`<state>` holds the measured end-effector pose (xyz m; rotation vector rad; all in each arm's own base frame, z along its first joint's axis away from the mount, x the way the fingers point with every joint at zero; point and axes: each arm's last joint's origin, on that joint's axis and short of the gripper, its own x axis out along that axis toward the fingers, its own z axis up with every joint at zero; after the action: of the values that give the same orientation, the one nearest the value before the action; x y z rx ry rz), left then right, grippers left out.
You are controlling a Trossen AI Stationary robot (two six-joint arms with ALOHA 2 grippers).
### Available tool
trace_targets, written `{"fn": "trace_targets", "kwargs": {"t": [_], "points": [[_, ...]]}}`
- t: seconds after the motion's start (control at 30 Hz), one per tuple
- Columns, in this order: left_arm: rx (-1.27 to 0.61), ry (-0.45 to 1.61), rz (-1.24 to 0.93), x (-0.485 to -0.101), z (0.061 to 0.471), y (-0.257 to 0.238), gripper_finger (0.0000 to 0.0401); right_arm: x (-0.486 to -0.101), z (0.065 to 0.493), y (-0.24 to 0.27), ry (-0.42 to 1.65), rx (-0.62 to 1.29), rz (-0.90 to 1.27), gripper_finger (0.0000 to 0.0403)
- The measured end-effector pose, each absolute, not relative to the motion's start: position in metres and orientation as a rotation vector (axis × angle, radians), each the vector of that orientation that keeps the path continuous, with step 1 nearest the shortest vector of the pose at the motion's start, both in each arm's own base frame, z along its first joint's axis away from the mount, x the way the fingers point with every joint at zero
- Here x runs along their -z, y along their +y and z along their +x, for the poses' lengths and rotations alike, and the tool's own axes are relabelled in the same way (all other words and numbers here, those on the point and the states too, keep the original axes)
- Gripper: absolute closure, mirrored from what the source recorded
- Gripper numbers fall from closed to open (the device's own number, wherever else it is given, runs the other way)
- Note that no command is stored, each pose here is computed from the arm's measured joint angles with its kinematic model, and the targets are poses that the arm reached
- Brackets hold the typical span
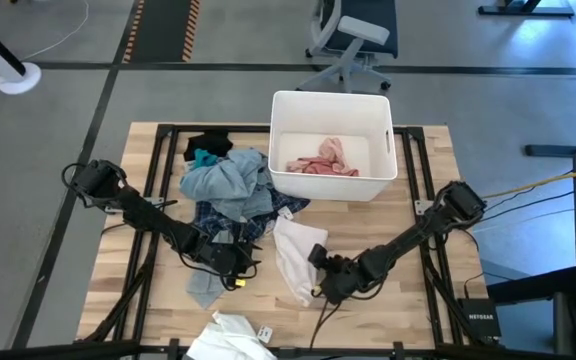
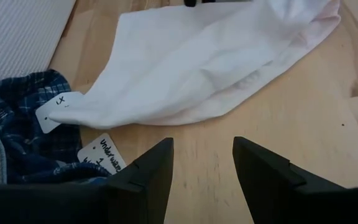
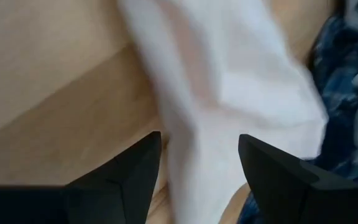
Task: Sort clothes
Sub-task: Put the white underwear into the white laundry bin
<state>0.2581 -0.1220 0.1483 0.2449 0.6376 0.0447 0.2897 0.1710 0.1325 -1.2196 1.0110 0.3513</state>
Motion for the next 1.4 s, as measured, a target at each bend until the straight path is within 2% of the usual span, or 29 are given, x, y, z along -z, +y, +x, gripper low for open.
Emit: {"fn": "trace_targets", "kwargs": {"t": [0.23, 0.4, 0.73, 0.87, 0.97, 1.07, 1.1, 1.27, 1.4], "points": [[-0.046, 0.638, 0.242, -0.148, 0.258, -0.122, 0.0239, -0.117, 0.282, 0.171, 1.047, -0.346, -1.202, 0.0166], [-0.046, 0.636, 0.240, -0.148, 0.258, -0.122, 0.0239, -0.107, 0.292, 0.164, 1.013, -0.316, -1.256, 0.0166], [-0.045, 0.633, 0.241, -0.149, 0.258, -0.122, 0.0239, -0.107, 0.314, 0.140, 0.973, -0.382, -1.154, 0.0171], [-0.044, 0.638, 0.248, -0.148, 0.258, -0.122, 0.0239, -0.106, 0.317, 0.135, 0.975, -0.410, -1.110, 0.0216], [-0.041, 0.638, 0.258, -0.148, 0.258, -0.122, 0.0239, -0.105, 0.318, 0.133, 0.980, -0.413, -1.100, 0.0284], [-0.041, 0.640, 0.258, -0.148, 0.258, -0.122, 0.0239, -0.105, 0.319, 0.132, 0.982, -0.393, -1.080, 0.0368], [-0.042, 0.639, 0.254, -0.148, 0.258, -0.122, 0.0239, -0.106, 0.319, 0.131, 0.981, -0.375, -1.070, 0.0383], [-0.043, 0.638, 0.248, -0.148, 0.258, -0.122, 0.0239, -0.117, 0.314, 0.135, 0.988, -0.323, -1.022, 0.0382], [-0.043, 0.638, 0.249, -0.148, 0.258, -0.122, 0.0239, -0.149, 0.311, 0.139, 0.915, -0.304, -1.005, 0.0394]]}}
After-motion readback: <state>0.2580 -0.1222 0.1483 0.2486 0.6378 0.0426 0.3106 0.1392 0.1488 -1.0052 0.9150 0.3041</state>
